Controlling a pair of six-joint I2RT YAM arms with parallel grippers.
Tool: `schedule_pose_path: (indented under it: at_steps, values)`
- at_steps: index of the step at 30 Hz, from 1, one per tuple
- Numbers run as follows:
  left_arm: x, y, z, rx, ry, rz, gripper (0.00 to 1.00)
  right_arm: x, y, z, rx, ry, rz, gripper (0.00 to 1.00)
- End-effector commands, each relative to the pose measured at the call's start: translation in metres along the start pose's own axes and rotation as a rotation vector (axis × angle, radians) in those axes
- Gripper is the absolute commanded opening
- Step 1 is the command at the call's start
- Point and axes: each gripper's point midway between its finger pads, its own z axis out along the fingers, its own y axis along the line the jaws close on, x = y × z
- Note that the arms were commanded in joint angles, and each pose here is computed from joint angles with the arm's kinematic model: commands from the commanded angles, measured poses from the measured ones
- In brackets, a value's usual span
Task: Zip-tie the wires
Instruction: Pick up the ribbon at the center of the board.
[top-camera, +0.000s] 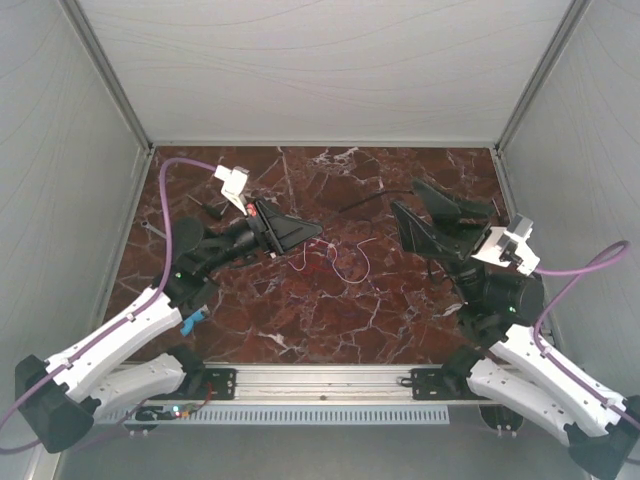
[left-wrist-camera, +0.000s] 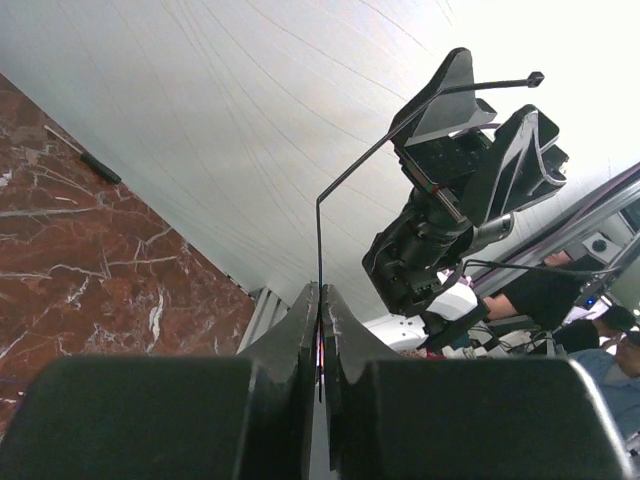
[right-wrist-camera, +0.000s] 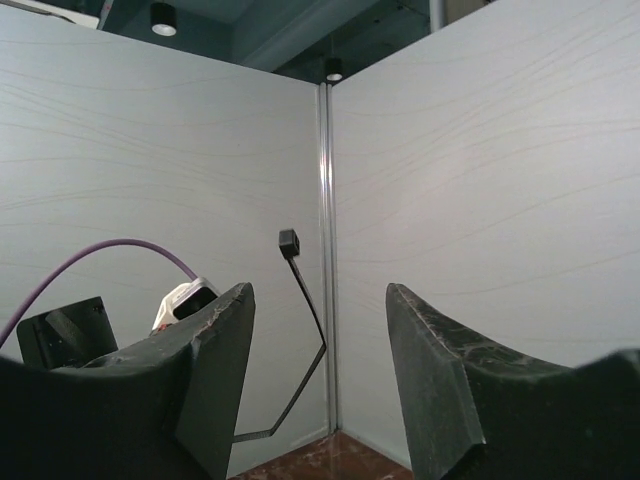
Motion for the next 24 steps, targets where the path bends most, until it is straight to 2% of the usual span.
schedule_pose_path:
  at_steps: [1,7,15,24]
  values:
    - [-0.014,-0.033,-0.004,0.105,-0.031,0.047,0.00,-0.027,0.006,0.011,-0.046,-0.082,-0.059,0.50]
    - [-0.014,-0.036,-0.005,0.112,-0.029,0.050,0.00,-0.025,0.014,0.019,-0.092,-0.064,-0.064,0.34]
    - [-0.014,-0.035,-0.005,0.111,-0.035,0.048,0.00,-0.024,0.015,0.021,-0.101,-0.059,-0.067,0.02]
    - [-0.010,-0.032,-0.004,0.119,-0.026,0.024,0.00,-0.022,0.014,0.025,-0.102,-0.055,-0.072,0.00]
